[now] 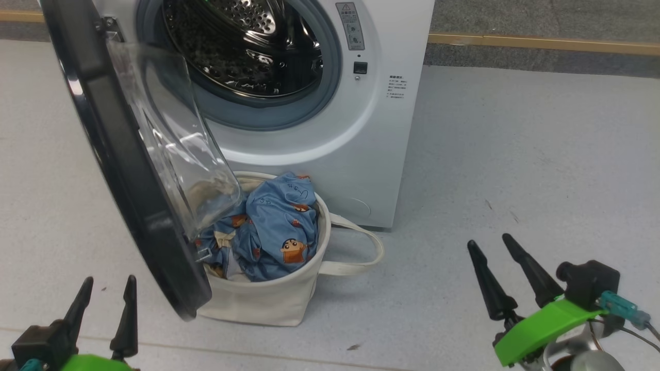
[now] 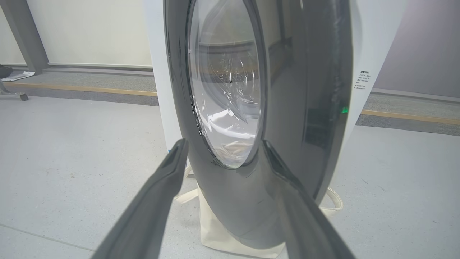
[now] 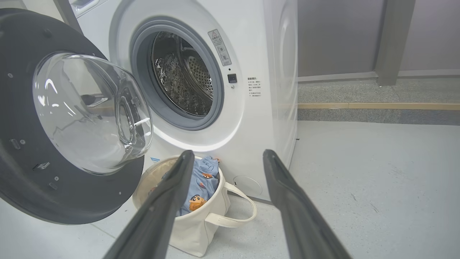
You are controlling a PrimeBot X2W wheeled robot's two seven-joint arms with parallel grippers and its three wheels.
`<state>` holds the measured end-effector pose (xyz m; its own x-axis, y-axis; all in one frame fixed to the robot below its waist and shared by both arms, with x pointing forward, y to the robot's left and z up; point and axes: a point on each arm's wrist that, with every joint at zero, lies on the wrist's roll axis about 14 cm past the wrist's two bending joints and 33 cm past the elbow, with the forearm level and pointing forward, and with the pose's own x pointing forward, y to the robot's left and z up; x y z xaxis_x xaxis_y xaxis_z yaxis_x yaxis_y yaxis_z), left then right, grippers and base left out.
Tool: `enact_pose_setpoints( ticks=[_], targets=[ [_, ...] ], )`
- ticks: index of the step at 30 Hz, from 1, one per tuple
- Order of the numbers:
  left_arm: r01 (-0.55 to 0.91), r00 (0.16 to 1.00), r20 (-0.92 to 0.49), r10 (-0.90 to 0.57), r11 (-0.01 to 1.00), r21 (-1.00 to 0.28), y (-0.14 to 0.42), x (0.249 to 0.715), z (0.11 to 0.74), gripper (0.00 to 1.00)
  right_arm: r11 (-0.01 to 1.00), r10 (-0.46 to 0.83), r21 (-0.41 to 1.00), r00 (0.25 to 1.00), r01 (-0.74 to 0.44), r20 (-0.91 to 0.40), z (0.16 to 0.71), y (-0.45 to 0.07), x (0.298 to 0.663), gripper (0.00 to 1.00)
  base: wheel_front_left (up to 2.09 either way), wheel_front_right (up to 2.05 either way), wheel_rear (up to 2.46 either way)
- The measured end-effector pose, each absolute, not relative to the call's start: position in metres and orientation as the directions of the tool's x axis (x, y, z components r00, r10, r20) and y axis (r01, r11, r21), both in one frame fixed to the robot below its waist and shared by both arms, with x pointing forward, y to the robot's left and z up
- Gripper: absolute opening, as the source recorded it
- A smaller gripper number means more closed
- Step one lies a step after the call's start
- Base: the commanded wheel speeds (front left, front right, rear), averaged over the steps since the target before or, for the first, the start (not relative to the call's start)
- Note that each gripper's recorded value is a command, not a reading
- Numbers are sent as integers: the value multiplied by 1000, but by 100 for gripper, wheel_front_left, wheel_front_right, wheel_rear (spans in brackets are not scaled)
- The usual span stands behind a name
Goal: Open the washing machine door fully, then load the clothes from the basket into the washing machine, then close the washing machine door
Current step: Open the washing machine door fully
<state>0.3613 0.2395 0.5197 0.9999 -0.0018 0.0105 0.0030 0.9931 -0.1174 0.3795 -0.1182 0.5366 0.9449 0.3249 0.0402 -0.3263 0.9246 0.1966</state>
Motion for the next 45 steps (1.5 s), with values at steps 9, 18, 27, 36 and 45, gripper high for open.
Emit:
enact_pose_setpoints(
  ticks=[9,18,27,36,45],
  targets=[
    [2,1000,3,-2,993,-115,240,360,517,100,920,341,191,939,-343,44,535,-116,379,100,0,0,0],
    [4,1000,7,-3,994,-110,240,361,517,100,921,332,205,943,-332,38,529,-117,379,100,0,0,0],
    [18,996,88,-8,993,-116,241,361,541,0,922,328,206,944,-328,35,528,-118,381,100,0,0,0],
    [123,928,364,-75,986,-111,205,342,654,0,922,325,207,945,-326,41,529,-119,385,100,0,0,0],
    [299,936,233,-265,946,-127,129,343,649,0,921,323,219,946,-322,32,525,-116,388,100,0,0,0]
  ],
)
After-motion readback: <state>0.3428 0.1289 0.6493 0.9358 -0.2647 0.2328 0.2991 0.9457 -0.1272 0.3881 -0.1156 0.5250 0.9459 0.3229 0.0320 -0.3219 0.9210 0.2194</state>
